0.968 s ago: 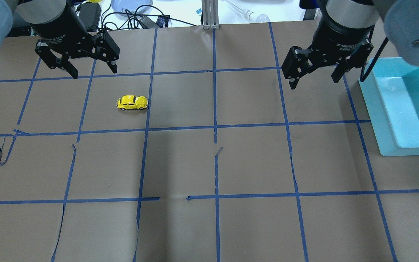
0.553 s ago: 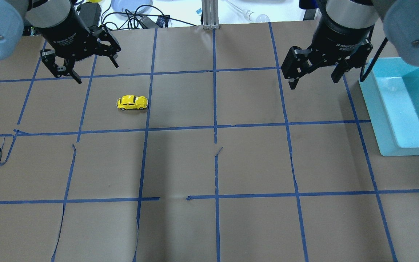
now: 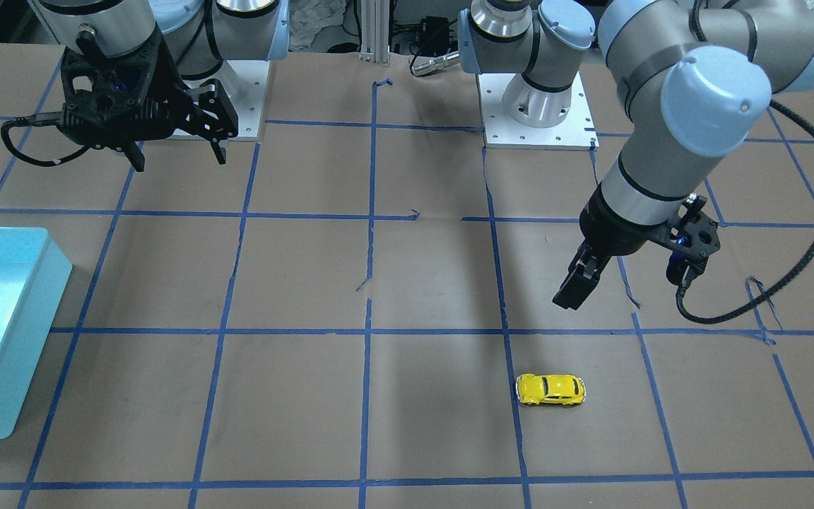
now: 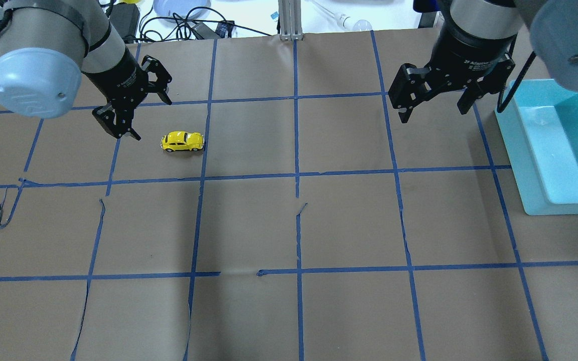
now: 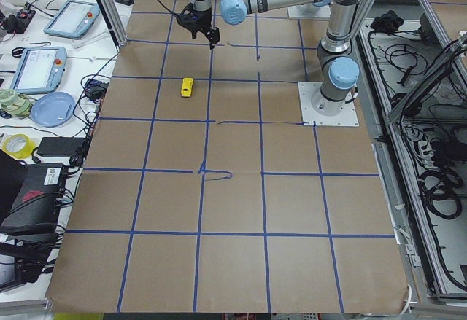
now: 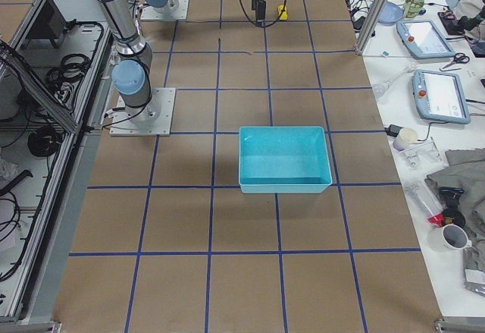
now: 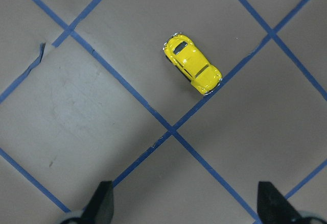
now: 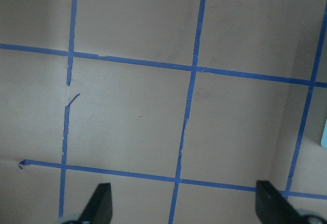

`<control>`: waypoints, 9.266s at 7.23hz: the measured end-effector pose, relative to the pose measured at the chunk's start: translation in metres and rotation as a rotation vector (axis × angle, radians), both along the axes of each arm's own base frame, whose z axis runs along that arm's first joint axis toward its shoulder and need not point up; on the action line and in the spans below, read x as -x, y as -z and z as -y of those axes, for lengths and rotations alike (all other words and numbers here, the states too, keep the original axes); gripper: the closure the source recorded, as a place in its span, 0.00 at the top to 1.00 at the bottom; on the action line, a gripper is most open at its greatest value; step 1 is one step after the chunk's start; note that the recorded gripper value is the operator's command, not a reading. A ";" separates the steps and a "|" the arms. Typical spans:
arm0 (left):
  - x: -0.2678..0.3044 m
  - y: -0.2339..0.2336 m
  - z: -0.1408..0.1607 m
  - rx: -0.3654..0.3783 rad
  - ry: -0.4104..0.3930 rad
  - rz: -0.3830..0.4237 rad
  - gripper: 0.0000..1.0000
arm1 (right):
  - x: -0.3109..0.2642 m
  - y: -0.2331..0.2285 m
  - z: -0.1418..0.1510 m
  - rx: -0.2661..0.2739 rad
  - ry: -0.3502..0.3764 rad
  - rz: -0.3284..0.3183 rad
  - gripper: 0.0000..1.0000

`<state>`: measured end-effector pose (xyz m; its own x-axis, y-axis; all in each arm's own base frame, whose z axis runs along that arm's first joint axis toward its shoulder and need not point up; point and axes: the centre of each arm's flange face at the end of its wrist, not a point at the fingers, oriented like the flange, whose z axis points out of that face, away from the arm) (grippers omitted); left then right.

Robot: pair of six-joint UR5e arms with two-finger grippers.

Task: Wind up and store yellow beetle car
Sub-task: 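Lower the left gripper down over the yellow beetle car, then close the left gripper on the yellow car's body, then roll the held car forward along the table with the left gripper, then pull the held car back toward the robot to wind it, then open the left gripper and release the car on the table, then raise the left gripper away while the right gripper moves toward the rolling car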

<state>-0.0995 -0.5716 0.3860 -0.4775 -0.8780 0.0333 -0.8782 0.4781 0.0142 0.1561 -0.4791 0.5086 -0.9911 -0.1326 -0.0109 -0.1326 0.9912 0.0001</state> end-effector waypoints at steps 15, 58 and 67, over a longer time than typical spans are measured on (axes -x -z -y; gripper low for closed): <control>-0.032 0.199 0.088 -0.058 -0.371 -0.004 0.00 | -0.001 -0.004 0.004 0.037 -0.002 0.003 1.00; -0.095 0.124 0.092 -0.016 -0.354 -0.110 0.89 | -0.002 -0.005 0.003 0.038 -0.005 0.003 1.00; -0.006 -0.103 -0.004 0.064 0.798 0.065 1.00 | -0.001 0.023 0.023 -0.023 -0.043 -0.006 1.00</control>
<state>-0.0932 -0.5681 0.4885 -0.9630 -0.2684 0.0226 -0.2694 0.9602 -0.0743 0.1569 -0.5020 0.4854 -0.9846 -0.1745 -0.0089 -0.1746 0.9843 0.0237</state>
